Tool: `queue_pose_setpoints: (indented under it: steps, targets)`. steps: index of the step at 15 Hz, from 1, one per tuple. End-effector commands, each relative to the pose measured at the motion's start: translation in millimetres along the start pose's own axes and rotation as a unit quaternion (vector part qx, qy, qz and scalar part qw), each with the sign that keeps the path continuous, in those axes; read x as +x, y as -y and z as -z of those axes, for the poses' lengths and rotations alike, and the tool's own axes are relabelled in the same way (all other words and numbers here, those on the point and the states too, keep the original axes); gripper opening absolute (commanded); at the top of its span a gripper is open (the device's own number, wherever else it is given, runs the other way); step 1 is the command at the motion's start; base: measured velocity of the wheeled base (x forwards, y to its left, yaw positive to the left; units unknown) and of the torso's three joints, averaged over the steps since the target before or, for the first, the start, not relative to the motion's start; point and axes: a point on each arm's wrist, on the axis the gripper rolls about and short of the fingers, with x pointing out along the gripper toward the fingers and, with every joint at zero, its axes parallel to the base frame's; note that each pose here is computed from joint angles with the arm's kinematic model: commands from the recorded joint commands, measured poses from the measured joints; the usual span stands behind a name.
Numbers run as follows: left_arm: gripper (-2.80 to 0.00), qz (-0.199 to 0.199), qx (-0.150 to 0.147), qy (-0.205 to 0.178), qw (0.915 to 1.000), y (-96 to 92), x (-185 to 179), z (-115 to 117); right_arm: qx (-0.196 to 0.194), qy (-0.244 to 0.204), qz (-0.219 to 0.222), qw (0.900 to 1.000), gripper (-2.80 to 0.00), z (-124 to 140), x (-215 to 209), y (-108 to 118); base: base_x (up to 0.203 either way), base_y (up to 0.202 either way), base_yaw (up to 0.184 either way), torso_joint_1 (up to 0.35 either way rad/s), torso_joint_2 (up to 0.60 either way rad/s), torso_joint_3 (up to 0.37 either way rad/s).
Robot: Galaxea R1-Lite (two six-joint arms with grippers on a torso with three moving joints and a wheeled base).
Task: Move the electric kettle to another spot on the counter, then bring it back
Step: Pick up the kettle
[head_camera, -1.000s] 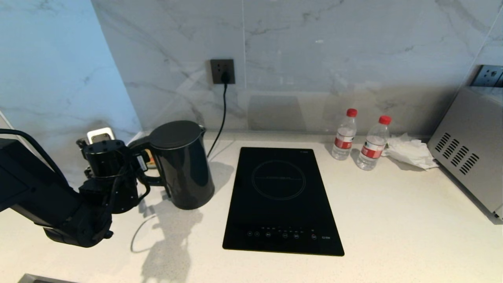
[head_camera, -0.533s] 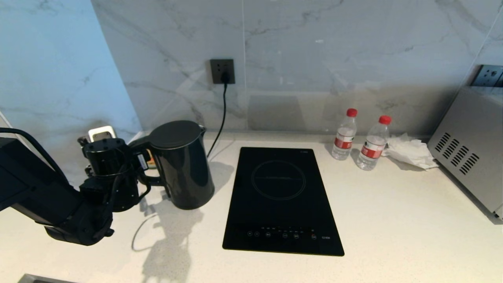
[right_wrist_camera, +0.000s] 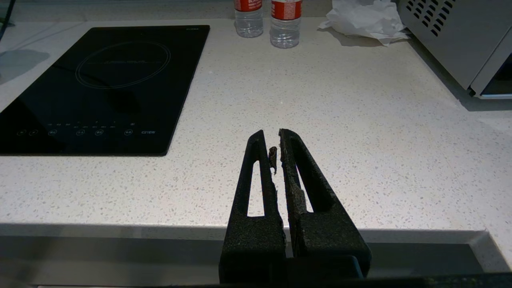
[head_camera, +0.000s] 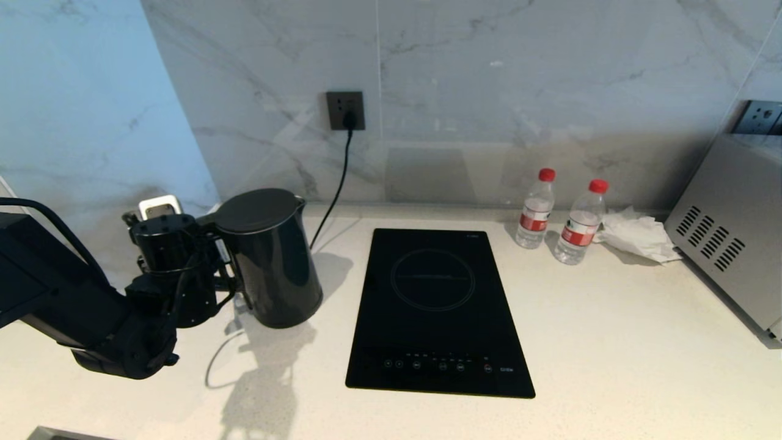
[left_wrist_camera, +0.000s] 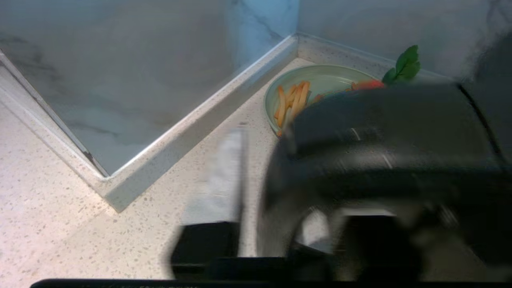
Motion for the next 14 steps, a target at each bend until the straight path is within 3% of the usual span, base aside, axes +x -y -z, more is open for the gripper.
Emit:
queue_pose_setpoints:
  steps: [1,14]
  targets:
    - [-2.80,-0.003,-0.004,0.004,1.0000,-0.1,0,-2,0.000,0.000,0.000,1.000,-2.80,0,0,0,0.000,0.000,0.000,0.000,0.00,0.000]
    - [-2.80,0.011,-0.013,0.015,0.9997,9.7,-9,-17,0.000,0.000,0.000,1.000,-2.80,0,0,0,0.000,0.000,0.000,0.000,0.00,0.000]
